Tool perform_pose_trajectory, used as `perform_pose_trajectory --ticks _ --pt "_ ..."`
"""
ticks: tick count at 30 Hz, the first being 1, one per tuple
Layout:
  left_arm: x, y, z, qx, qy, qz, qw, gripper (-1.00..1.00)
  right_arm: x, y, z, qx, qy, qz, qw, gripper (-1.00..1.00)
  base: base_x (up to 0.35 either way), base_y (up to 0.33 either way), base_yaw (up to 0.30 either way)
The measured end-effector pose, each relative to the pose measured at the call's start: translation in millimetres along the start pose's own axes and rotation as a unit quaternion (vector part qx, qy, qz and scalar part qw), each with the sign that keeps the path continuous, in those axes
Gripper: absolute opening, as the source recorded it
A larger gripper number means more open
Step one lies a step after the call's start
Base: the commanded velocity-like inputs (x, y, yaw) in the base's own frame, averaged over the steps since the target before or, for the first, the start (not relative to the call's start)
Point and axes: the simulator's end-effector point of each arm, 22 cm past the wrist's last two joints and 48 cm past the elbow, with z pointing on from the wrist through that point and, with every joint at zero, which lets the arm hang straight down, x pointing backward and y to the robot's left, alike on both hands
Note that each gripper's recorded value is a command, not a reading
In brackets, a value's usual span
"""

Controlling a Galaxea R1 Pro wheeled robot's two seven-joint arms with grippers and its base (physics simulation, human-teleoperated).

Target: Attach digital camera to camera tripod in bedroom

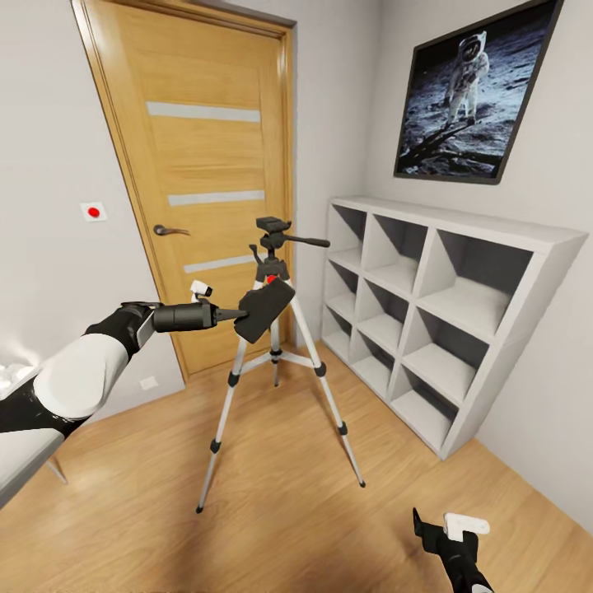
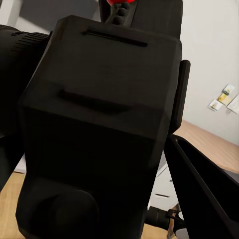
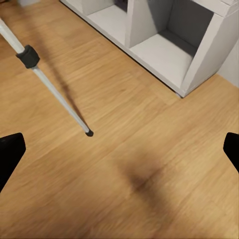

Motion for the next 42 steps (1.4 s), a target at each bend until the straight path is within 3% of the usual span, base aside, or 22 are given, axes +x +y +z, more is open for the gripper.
perform_pose_trajectory --ticks 42 --pt "-39.3 -30.8 -3.7 0.0 0.0 -0.003 1.0 -1.0 -37.9 -4.0 -34.5 0.001 0.003 0.0 1.0 1.0 0.0 0.0 0.001"
